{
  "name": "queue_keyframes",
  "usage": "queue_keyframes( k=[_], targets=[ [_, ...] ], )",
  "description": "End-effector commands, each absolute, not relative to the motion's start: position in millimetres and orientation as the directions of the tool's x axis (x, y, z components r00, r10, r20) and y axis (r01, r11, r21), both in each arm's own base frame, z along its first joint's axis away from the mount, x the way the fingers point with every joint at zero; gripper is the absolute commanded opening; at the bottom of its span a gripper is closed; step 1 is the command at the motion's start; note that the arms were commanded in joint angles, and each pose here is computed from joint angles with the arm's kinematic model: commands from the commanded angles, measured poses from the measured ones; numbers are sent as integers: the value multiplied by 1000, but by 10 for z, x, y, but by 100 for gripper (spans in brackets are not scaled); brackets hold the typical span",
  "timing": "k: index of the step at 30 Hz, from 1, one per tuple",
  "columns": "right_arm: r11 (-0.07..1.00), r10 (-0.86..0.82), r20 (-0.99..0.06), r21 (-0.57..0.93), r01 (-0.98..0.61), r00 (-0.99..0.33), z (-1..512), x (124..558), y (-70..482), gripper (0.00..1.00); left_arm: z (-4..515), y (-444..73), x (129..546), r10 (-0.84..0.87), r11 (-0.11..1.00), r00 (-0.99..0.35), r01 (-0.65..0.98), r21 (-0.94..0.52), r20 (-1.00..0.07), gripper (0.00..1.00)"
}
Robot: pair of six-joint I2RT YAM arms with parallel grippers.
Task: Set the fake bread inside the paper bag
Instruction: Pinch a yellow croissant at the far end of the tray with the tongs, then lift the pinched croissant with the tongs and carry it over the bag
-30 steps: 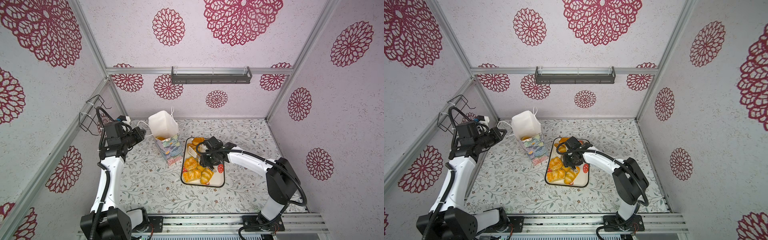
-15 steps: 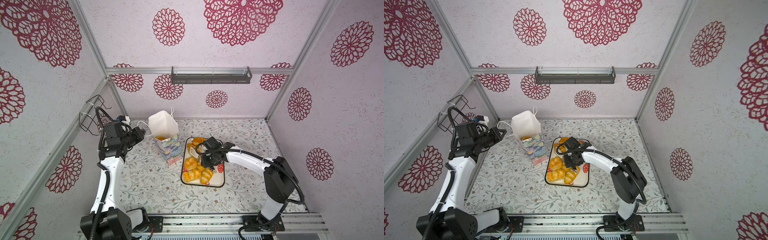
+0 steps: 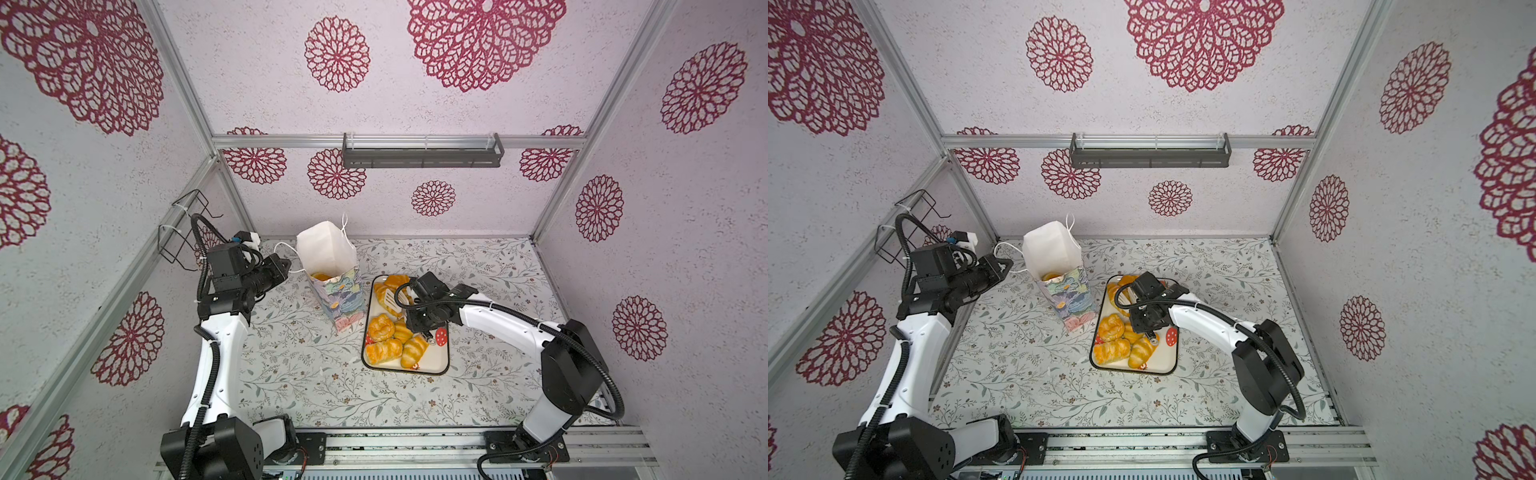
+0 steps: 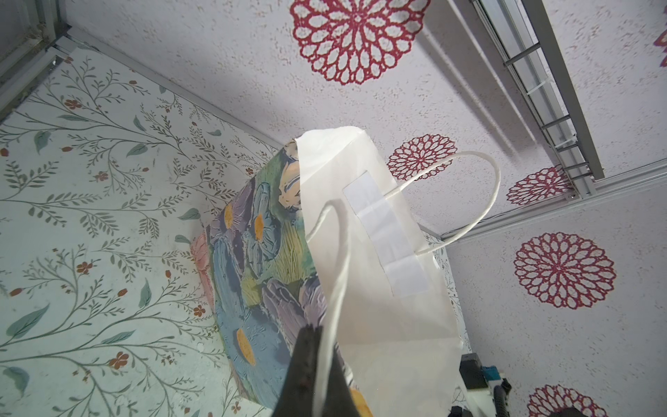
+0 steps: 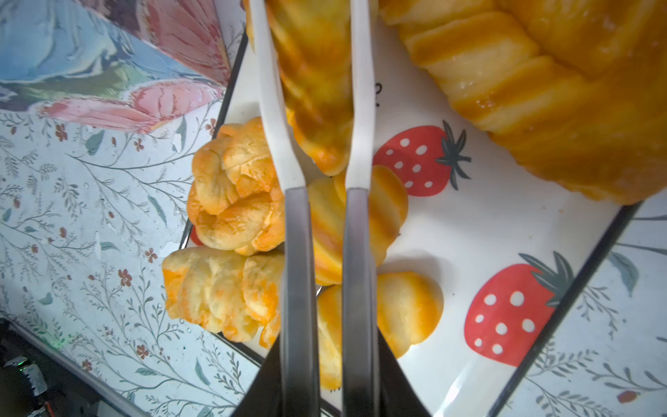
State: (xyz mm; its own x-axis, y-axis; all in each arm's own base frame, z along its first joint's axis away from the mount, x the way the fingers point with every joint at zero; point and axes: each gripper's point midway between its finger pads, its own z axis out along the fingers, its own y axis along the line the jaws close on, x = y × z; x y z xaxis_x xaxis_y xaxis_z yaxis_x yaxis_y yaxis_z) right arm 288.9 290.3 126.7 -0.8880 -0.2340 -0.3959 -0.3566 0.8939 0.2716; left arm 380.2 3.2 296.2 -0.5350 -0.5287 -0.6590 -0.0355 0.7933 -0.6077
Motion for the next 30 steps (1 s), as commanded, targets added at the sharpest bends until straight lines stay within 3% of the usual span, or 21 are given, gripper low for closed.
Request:
queue_keyframes(
  k=[1,30],
  targets=[
    [880,-205,-495,285,-381,-844,1683,2917,2891,29,2986,62,3787,-538,790,-520,-35,-613,-664,0],
    [802,-79,-714,370,-470,-696,3041,2846,2946,29,3008,54,3780,-537,789,-517,-29,-614,-667,0]
  ],
)
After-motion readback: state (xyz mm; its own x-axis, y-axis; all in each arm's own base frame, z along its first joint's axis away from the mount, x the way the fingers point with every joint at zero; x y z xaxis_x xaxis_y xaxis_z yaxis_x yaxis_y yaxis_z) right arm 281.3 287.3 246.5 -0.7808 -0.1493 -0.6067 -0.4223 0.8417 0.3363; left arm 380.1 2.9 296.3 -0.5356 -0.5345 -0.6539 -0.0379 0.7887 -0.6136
